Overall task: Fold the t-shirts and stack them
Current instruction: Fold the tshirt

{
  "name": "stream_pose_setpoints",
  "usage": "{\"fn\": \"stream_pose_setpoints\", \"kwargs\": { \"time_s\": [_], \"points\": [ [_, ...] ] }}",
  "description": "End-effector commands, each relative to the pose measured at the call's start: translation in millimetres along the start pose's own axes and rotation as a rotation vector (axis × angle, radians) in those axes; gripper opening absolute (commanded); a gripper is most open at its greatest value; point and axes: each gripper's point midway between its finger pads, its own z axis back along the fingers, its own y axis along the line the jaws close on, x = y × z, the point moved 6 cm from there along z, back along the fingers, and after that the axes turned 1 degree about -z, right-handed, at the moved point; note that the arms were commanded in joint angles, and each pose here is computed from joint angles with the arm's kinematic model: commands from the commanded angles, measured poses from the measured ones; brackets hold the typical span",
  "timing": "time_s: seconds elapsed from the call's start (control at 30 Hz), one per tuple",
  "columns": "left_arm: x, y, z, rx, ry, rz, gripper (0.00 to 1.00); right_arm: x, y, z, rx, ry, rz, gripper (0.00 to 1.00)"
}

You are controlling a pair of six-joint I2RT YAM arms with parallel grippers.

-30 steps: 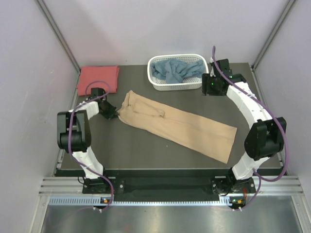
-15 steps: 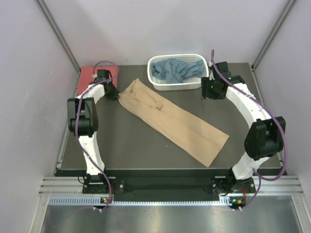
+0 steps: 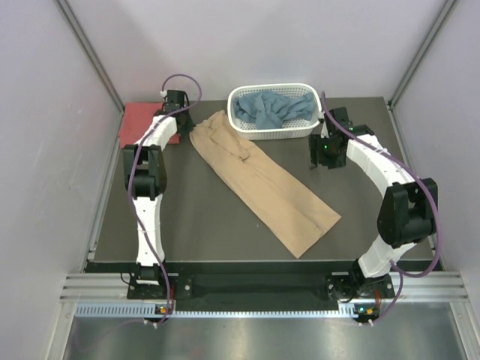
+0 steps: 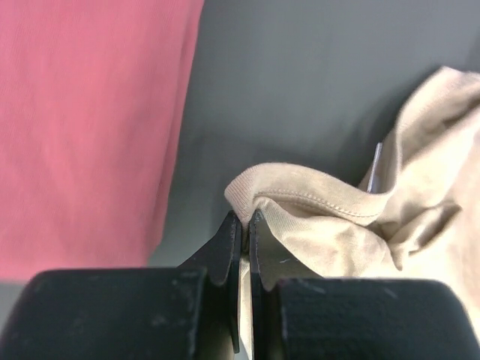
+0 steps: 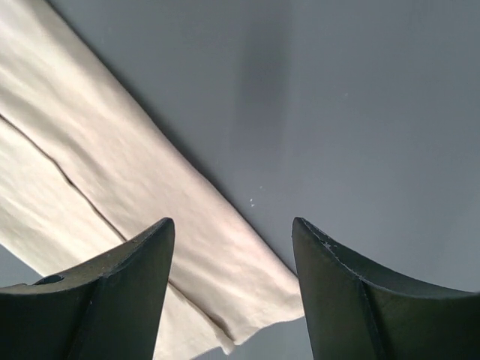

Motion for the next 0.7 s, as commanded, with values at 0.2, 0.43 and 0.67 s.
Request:
{"fn": "stream_pose_setpoints", "kwargs": {
  "time_s": [0.2, 0.43, 0.67],
  "points": [
    [36, 14, 22, 0.146, -0.075, -0.038, 0.51, -35, 12, -11, 0.147, 0.136, 0.007, 0.65],
    [20, 3, 109, 0.119, -0.051, -0.061, 0.63, -58, -4, -18, 0.114, 0.218, -0.036, 0.68],
    [-103, -66, 201, -0.214, 0.184, -0.094, 0.57, -69, -32, -13, 0.123, 0.209, -0.13, 0.68]
  ]
}}
